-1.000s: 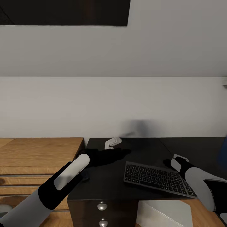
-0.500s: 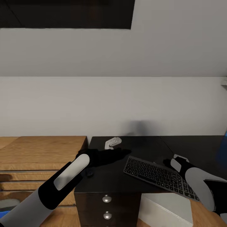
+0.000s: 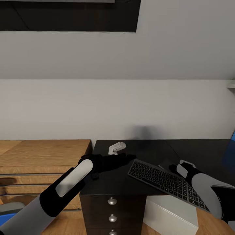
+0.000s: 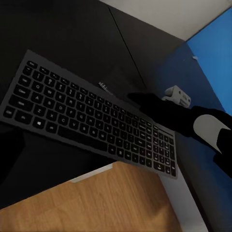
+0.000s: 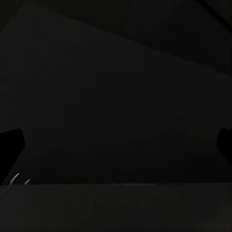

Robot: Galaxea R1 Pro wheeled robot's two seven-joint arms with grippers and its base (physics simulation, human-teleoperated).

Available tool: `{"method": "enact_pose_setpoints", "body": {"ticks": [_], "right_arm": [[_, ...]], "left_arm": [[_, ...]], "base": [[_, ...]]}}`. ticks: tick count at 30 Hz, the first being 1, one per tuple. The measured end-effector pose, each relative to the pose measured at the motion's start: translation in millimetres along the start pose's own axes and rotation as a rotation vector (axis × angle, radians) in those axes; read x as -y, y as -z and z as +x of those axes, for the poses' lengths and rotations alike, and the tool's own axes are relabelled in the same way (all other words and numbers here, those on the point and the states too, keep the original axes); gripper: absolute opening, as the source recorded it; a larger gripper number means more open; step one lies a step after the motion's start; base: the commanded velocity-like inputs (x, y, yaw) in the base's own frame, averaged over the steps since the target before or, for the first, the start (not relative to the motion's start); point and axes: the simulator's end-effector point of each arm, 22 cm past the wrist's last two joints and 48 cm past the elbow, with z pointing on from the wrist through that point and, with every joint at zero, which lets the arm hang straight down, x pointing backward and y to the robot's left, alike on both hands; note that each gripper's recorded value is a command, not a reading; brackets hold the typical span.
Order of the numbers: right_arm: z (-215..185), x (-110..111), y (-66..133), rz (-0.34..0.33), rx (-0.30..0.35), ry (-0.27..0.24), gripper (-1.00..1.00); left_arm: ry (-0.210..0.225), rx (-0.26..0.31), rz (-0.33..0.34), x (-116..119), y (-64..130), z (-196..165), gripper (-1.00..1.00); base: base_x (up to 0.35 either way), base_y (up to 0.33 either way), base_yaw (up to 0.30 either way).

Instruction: In the bedroom, organize the workspace by keeping the computer under the desk, ensuring the monitor is on the desk, placing the keyboard on the desk next to the monitor, placing the mouse on the desk next to the keyboard, moving the folder from the swivel chair onto the desk next to the mouse, stacking the notebook on top of the folder with the pen on top of the notebook, and positioning the swivel chair next to the desk.

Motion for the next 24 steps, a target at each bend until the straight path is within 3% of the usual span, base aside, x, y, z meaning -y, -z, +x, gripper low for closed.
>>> {"method": "enact_pose_setpoints", "body": {"ticks": [10,24], "right_arm": [[-1,0,0.2,-0.001,0.005,-0.001,1.0],[-22,-6,16.7,-0.008,0.025,-0.005,1.0]], "left_arm": [[-0.001,0.0,0.004,1,0.4,0,1.0],[-0.001,0.0,-0.002,16,9.2,-17,1.0]], "base": [[-0.003,0.001,0.0],[0.0,0.0,0.0]]}}
